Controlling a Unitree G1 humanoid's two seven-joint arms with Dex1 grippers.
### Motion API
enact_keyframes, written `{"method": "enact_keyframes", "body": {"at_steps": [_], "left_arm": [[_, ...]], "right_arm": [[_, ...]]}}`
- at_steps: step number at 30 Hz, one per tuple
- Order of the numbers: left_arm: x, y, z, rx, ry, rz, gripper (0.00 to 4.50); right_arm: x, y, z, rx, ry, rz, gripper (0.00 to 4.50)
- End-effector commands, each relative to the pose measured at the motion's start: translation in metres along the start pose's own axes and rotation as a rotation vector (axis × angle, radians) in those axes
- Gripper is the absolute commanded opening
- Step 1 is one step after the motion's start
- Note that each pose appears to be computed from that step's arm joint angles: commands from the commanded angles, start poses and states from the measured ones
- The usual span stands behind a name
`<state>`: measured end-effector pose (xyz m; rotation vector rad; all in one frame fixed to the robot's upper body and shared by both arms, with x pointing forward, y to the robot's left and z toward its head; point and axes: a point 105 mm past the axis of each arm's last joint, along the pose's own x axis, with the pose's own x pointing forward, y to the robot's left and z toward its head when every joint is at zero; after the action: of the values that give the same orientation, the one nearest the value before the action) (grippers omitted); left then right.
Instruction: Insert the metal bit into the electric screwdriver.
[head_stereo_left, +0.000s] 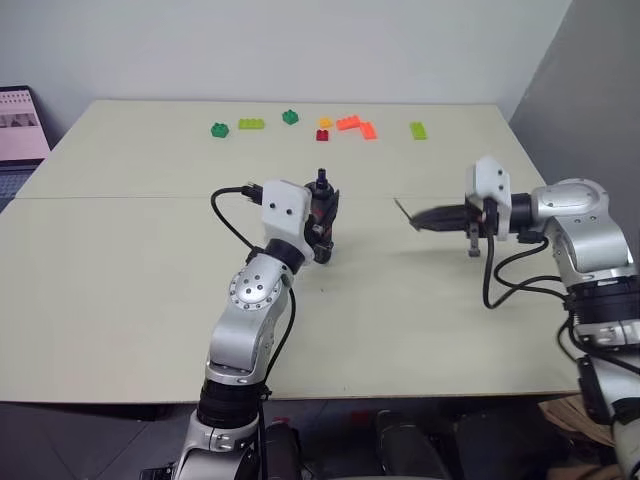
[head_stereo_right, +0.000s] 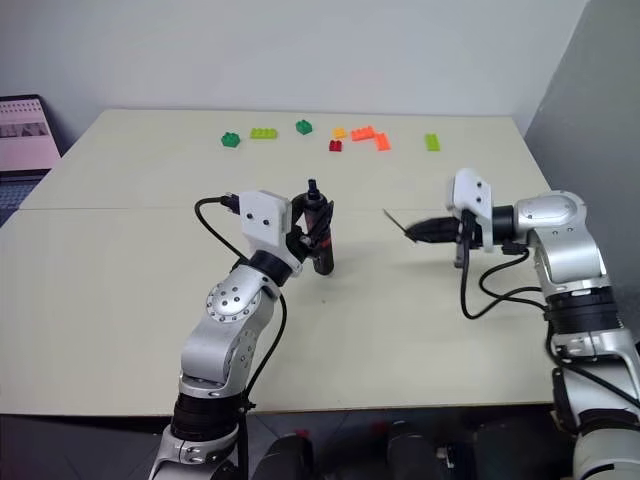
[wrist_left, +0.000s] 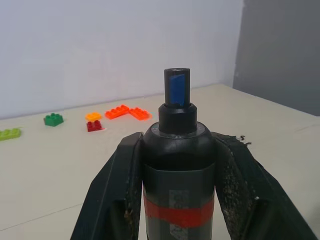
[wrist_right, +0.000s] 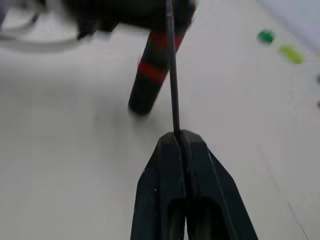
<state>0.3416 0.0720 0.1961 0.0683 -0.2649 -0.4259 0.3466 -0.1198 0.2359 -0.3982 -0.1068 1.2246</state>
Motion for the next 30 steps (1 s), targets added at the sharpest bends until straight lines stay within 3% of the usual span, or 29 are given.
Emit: {"method": "enact_keyframes", "body": {"at_steps": [1,6,13,22,30], "left_arm": [[-0.004,0.001,0.006,0.038,-0.048,0.001,1.65],[-0.008,0.001,-0.005,0.059,-0.034,-0.009,1.65],[-0.013,0.000,-0.015,0.060,-0.014,-0.020,1.65],[-0.010,-0.004,0.018,0.023,-0.108,0.052,1.65],[-0.009,0.007,0.006,0.088,-0.081,0.120,1.65]], "right_arm": [[0.003,-0.004,0.050,0.069,-0.239,-0.123,0.00],[0.015,-0.001,0.067,0.149,-0.339,-0.154,0.00],[0.031,0.002,0.067,0.171,-0.347,-0.140,0.00],[0.049,0.003,0.081,0.131,-0.391,-0.201,0.00],[0.074,0.012,0.079,0.136,-0.373,-0.245,0.00]]}}
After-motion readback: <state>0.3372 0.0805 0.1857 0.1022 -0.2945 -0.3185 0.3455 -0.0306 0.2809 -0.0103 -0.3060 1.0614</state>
